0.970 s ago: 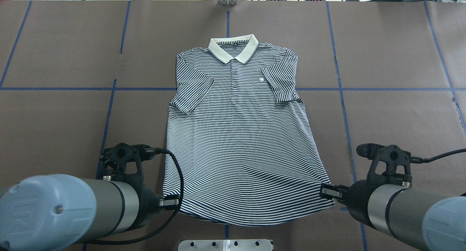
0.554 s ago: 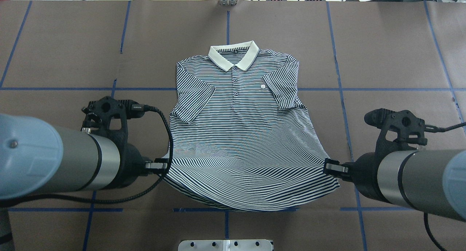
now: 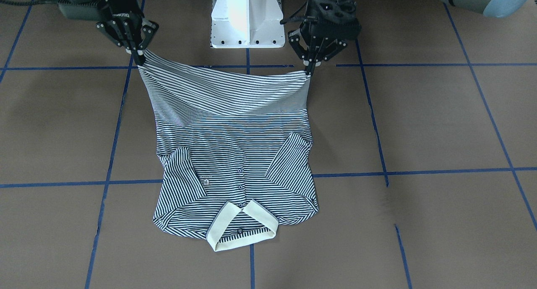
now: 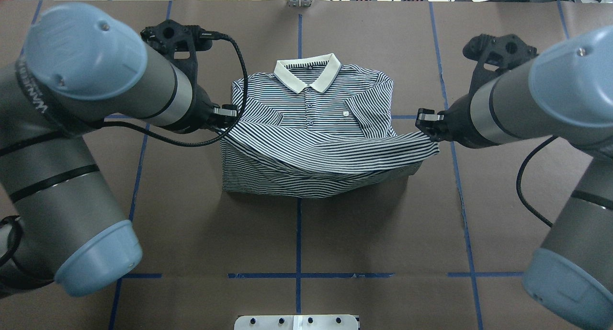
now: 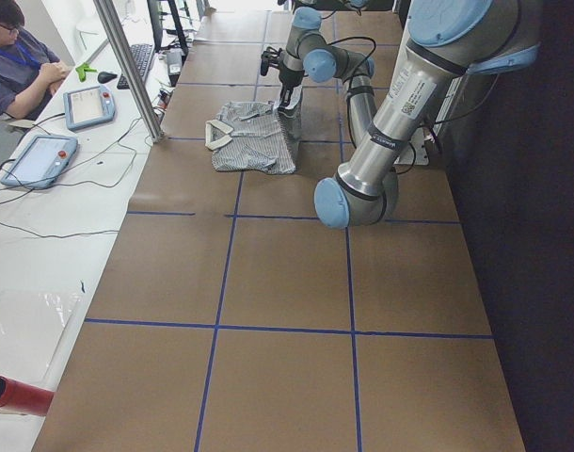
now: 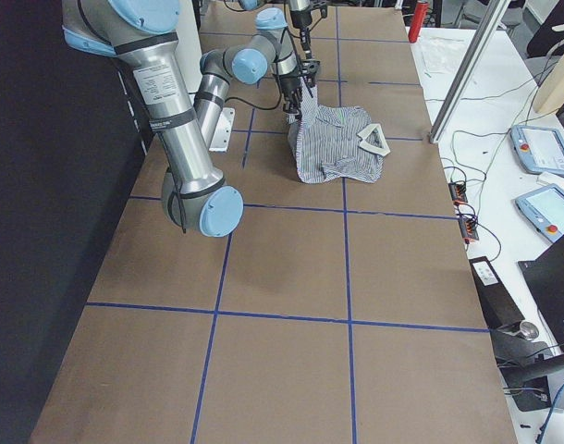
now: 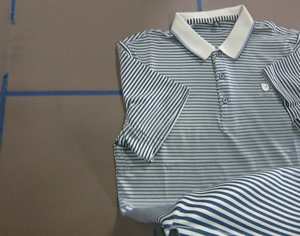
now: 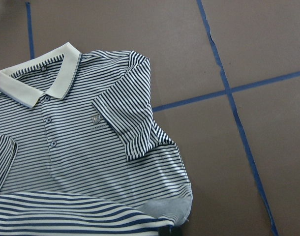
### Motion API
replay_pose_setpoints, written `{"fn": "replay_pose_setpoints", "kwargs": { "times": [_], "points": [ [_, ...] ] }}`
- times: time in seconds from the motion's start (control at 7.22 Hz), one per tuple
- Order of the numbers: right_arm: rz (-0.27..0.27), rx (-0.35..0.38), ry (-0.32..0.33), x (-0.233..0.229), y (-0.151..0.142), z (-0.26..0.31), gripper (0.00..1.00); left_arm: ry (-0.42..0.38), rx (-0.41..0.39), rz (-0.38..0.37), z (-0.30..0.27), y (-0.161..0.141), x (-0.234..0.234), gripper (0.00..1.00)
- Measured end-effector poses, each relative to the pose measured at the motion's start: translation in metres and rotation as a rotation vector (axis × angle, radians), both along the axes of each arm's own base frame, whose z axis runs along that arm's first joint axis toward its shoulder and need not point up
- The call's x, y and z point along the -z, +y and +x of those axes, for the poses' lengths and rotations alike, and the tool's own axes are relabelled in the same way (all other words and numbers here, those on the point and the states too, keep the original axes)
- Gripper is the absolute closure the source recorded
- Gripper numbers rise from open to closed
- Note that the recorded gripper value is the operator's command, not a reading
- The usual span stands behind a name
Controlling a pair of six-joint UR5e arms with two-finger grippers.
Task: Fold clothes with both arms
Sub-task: 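Lift the hem with both grippers and fold it toward the collar, then lay the hem near the collar and open both grippers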
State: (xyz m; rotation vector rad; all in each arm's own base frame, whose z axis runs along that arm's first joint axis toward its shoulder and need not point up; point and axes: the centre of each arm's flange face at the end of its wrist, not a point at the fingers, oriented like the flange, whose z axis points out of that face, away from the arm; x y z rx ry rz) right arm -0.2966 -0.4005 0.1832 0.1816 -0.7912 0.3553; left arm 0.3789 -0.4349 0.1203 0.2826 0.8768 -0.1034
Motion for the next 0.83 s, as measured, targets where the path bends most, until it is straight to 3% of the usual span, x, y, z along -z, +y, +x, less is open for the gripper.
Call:
{"fn": "replay_pose_setpoints", "kwargs": {
  "times": [0.42,0.83],
  "points": [
    [0.017,-0.044,0.028,-0.032,-0.112,-0.050,1.00,-0.037,0.043,0.038,0.029,-0.093,-0.041,1.00],
    [0.022,-0.071,0.037,-0.088,-0.205,-0.121,1.00,-0.050,0.052,0.053,0.072,-0.153,-0.084,1.00]
  ]
}}
